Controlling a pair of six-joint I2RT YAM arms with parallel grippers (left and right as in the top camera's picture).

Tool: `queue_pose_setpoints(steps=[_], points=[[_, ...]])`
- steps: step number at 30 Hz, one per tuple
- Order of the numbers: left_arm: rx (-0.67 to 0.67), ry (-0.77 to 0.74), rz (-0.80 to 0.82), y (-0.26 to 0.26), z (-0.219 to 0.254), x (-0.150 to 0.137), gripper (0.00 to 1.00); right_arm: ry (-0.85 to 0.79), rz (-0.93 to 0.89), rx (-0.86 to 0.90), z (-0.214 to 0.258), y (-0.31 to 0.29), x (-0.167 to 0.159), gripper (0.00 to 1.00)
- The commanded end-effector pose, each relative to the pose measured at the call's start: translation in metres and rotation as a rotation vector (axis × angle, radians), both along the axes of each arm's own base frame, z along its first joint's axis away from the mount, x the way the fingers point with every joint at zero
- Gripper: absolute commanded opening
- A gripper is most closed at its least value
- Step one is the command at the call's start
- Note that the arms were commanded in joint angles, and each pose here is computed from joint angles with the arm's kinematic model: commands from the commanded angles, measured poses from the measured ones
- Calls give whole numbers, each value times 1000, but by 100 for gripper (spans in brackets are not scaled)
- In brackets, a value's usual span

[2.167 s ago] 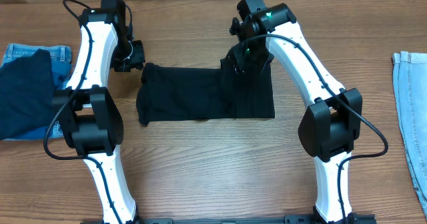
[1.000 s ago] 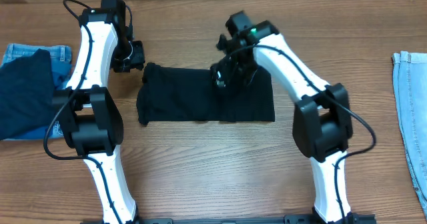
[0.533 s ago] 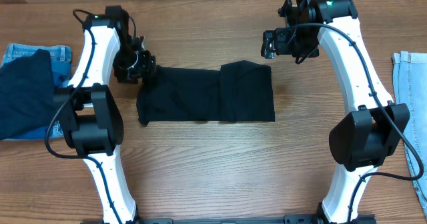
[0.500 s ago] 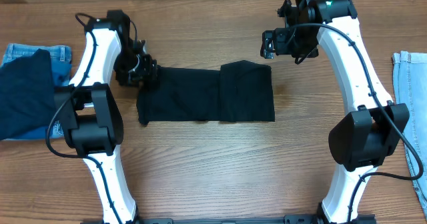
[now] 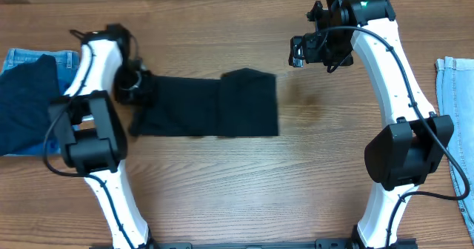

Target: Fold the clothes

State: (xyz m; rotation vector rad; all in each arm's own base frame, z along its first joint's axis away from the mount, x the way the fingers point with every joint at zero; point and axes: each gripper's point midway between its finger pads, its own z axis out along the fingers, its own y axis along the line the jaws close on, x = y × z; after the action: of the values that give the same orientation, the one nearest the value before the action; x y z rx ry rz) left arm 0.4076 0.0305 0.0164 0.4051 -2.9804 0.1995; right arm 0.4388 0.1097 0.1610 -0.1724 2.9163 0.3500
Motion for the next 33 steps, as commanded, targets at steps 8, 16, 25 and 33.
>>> queue_pose_setpoints(steps=[8, 16, 25, 33], points=[[143, -235, 299, 135, 97, 39, 4, -8, -12, -6, 4, 0, 1, 100], [196, -146, 79, 47, 123, 33, 4, 9, -18, -7, 3, -1, -3, 100], [245, -218, -234, -92, 124, 45, 5, 14, -18, -8, 3, -1, -4, 100], [283, -251, -317, -124, 125, 45, 11, 21, -10, -12, 2, -2, -6, 100]])
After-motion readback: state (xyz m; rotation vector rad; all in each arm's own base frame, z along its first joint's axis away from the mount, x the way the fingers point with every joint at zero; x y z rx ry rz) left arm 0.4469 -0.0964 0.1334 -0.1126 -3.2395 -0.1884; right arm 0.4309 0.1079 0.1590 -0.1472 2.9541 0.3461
